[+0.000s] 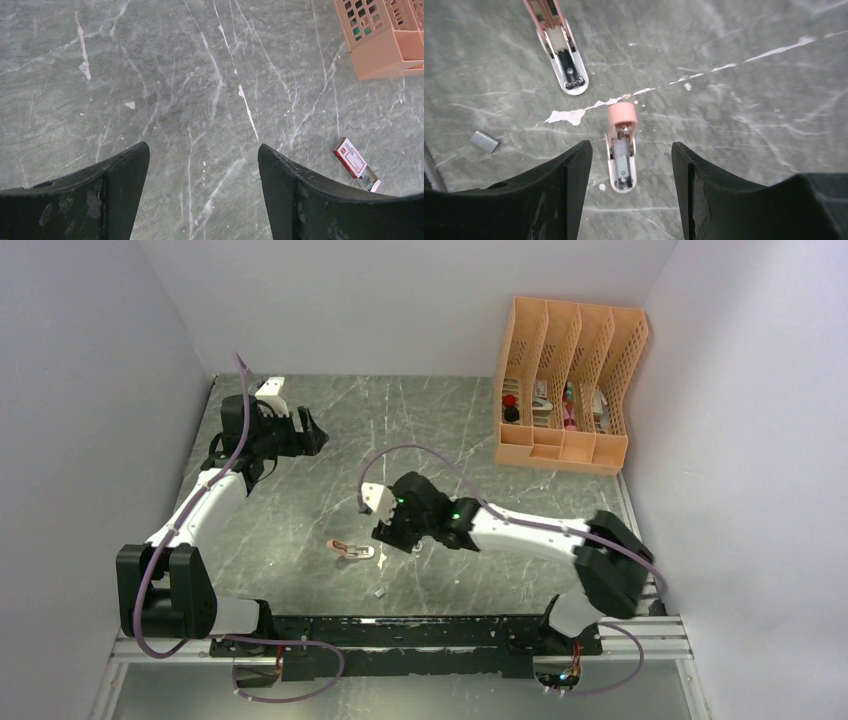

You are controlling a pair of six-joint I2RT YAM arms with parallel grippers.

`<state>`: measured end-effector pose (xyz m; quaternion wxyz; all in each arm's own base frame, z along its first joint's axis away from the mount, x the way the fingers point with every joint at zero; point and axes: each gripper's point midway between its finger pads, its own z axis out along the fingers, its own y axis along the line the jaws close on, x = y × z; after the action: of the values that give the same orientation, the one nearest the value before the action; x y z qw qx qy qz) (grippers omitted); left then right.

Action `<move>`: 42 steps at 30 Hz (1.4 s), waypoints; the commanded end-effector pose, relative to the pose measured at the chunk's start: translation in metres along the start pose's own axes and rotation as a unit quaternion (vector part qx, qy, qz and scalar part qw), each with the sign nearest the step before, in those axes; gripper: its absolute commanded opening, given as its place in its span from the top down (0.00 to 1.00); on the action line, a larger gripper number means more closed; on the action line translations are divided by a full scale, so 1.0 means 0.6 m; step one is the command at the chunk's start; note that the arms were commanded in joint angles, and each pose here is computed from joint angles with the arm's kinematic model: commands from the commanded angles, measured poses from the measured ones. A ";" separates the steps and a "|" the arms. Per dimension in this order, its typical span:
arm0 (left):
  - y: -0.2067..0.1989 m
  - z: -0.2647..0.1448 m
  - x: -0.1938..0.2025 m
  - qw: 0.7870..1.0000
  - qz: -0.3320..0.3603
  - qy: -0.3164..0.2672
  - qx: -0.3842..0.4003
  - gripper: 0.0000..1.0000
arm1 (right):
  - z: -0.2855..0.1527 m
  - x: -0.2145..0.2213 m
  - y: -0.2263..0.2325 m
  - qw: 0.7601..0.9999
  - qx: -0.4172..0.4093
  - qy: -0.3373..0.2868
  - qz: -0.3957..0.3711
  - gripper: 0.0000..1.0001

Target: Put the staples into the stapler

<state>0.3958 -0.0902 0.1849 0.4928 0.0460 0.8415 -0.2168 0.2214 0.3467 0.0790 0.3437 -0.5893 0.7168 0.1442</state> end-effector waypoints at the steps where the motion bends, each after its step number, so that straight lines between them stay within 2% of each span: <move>1: -0.006 -0.008 -0.023 1.000 0.005 -0.016 0.006 0.16 | -0.070 -0.058 0.002 0.991 0.005 -0.116 -0.069 0.37; 5: -0.007 -0.011 -0.027 1.000 0.006 -0.019 0.005 0.16 | -0.108 -0.066 0.092 0.955 -0.111 -0.223 -0.164 0.42; 7: -0.008 -0.014 -0.029 1.000 0.008 -0.021 0.005 0.16 | -0.115 -0.055 0.139 0.933 -0.177 -0.253 -0.185 0.44; 10: -0.009 -0.020 -0.034 1.000 0.011 -0.028 0.002 0.16 | -0.104 -0.039 0.188 0.911 -0.265 -0.245 -0.200 0.46; 15: -0.013 -0.029 -0.041 0.999 0.016 -0.037 0.002 0.16 | -0.053 -0.005 0.215 0.895 -0.319 -0.193 -0.244 0.50; 22: -0.016 -0.031 -0.044 0.999 0.017 -0.040 0.005 0.16 | -0.008 0.023 0.231 0.886 -0.363 -0.151 -0.246 0.54; 37: -0.013 -0.028 -0.040 0.999 0.017 -0.035 0.003 0.16 | 0.037 0.064 0.227 0.896 -0.349 -0.119 -0.248 0.54; 42: -0.012 -0.026 -0.039 0.999 0.016 -0.034 0.002 0.16 | 0.044 0.080 0.233 0.895 -0.358 -0.108 -0.243 0.57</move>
<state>0.3904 -0.0898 0.2046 0.5135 0.0506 0.8289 -0.2160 0.0973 0.3681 0.0167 0.2229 -0.8042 0.4081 0.3701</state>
